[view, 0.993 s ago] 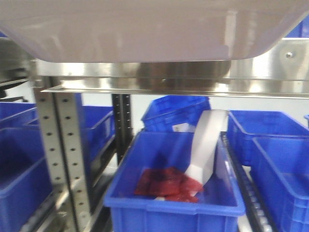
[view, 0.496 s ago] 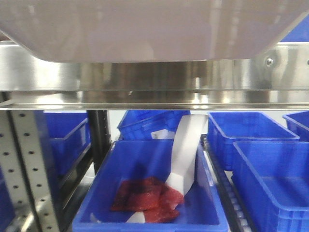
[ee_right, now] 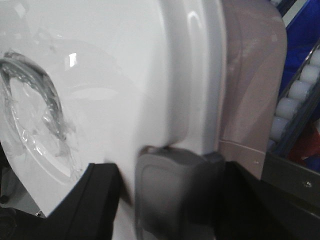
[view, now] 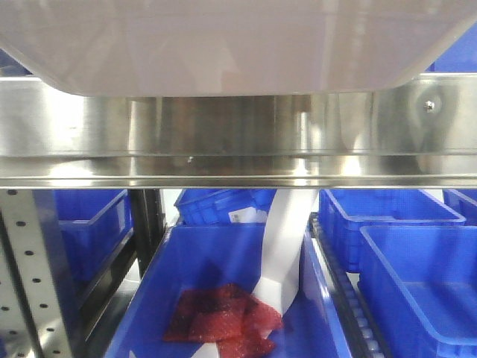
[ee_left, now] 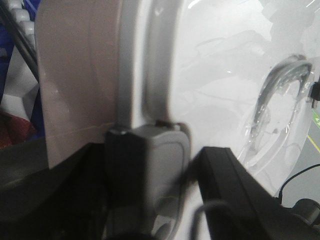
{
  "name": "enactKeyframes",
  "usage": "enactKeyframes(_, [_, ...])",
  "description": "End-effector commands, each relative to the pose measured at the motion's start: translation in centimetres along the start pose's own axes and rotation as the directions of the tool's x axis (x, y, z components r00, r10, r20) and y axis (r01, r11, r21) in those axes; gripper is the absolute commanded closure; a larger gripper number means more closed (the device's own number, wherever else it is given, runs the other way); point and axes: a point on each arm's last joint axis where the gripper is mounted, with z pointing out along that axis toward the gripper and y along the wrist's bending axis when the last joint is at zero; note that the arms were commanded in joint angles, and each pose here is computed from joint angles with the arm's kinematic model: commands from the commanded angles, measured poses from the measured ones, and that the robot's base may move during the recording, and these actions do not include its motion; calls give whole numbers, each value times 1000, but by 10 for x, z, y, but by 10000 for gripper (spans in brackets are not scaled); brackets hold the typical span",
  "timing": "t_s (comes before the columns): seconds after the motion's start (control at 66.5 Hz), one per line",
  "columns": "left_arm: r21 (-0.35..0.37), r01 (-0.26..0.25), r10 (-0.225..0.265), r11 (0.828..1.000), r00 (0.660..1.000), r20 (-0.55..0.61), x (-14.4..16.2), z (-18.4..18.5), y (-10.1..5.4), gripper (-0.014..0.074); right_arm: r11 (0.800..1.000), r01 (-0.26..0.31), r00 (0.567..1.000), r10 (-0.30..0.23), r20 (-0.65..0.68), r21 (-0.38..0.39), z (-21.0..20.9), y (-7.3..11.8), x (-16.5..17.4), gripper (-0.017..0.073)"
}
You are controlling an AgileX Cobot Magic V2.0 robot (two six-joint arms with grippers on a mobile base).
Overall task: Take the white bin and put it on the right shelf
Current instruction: 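Approach the shelf and raise the bin above the shelf edge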
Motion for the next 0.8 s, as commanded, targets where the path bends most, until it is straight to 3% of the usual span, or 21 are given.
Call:
enactKeyframes(0.0, [180, 2, -20, 984, 995, 93, -12, -8, -27, 383, 978, -4, 999, 11, 33, -210, -8, 28, -7, 130])
enactKeyframes(0.782, [180, 2, -20, 984, 995, 93, -12, -8, -27, 383, 978, -4, 999, 11, 33, -210, -8, 28, -7, 130])
